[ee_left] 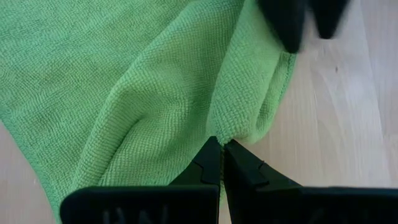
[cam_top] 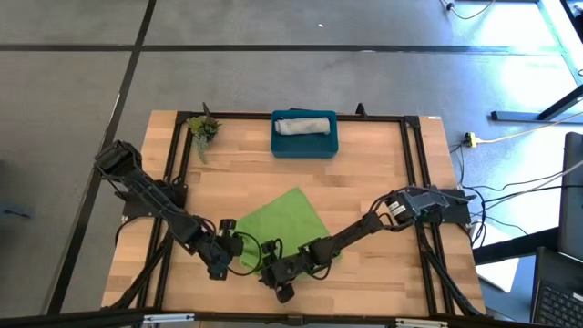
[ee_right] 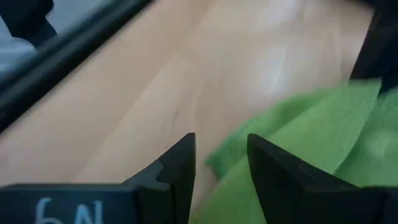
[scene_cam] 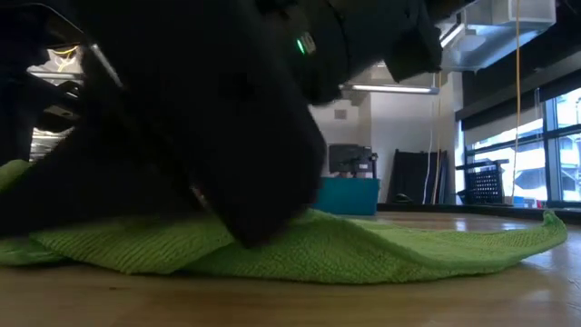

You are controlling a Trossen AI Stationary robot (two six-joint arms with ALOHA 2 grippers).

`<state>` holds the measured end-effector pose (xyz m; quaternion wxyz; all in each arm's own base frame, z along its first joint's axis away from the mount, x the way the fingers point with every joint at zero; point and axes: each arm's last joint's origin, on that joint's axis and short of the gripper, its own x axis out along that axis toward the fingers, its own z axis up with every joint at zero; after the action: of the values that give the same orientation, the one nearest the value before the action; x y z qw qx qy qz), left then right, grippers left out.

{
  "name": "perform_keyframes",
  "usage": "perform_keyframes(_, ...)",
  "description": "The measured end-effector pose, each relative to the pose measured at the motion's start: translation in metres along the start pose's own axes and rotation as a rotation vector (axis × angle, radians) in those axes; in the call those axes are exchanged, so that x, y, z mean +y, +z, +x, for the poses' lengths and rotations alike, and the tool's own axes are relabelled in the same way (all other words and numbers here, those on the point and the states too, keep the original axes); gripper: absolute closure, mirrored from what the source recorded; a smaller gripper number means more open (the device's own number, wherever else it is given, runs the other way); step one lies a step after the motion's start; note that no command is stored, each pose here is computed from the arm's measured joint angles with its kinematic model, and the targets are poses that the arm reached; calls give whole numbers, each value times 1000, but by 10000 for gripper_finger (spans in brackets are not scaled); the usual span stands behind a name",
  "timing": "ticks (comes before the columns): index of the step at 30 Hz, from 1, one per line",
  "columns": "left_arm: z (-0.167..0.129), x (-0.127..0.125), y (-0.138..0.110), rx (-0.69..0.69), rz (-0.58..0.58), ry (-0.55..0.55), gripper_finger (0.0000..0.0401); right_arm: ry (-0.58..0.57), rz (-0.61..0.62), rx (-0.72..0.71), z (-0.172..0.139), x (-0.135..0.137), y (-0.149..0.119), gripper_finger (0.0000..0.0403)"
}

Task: Roll microfiber towels into tight, uniform cylinder then place into a basket
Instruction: Roll the green microfiber cloth

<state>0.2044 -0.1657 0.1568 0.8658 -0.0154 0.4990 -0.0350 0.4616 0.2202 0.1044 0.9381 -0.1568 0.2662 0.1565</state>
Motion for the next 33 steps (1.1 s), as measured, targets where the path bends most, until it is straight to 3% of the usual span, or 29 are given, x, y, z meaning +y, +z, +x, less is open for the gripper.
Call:
perform_keyframes(5,0,0,0,0,0,0,401,6,-42,-71,-4,5,18,257)
perform_keyframes(19,0,0,0,-1,0,-1,401,4,-9,7,17,3,-12,257)
perform_keyframes(33,-3,-7,-5,8,-12,-19,401,-67,172,108,16,4,-20,257)
